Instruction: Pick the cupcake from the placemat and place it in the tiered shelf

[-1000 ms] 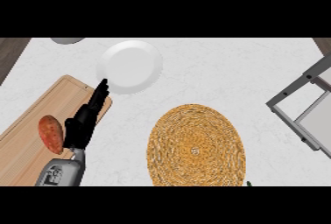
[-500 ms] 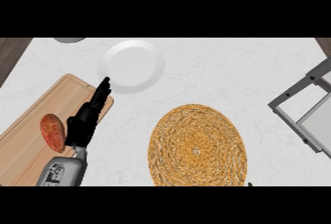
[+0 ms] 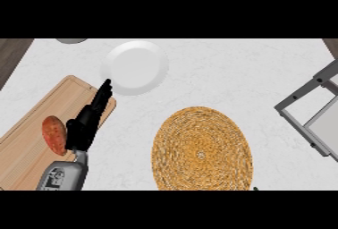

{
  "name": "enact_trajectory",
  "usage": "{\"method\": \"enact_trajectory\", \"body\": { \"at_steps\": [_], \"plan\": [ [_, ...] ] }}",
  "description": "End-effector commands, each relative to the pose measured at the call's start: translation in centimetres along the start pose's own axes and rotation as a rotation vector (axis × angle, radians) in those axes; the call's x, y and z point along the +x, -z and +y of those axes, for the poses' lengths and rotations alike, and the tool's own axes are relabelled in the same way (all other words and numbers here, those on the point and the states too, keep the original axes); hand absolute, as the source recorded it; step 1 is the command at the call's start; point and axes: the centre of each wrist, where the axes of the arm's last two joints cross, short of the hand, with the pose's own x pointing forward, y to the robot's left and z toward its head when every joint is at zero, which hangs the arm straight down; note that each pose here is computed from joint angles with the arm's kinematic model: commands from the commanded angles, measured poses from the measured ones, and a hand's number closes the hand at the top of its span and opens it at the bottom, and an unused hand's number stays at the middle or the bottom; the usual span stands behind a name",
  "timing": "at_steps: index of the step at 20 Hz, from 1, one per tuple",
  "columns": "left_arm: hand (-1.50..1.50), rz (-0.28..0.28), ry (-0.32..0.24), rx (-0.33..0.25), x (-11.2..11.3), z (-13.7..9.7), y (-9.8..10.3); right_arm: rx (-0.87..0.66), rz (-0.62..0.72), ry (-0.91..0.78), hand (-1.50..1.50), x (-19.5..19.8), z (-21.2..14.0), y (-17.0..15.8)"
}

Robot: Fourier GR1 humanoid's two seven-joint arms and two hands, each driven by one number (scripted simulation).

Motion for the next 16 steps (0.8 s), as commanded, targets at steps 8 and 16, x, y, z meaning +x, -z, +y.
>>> {"method": "enact_trajectory", "body": {
  "at_steps": [8,16],
  "plan": [
    [0.00,0.004,0.006,0.021,-1.7,1.8,0.2,-0.001,0.023,0.076,1.50,-3.2,-0.4,1.6],
    [0.00,0.001,-0.011,0.009,-0.3,1.4,-0.1,-0.079,0.211,-0.228,-1.50,-6.4,0.0,1.2]
  ]
}}
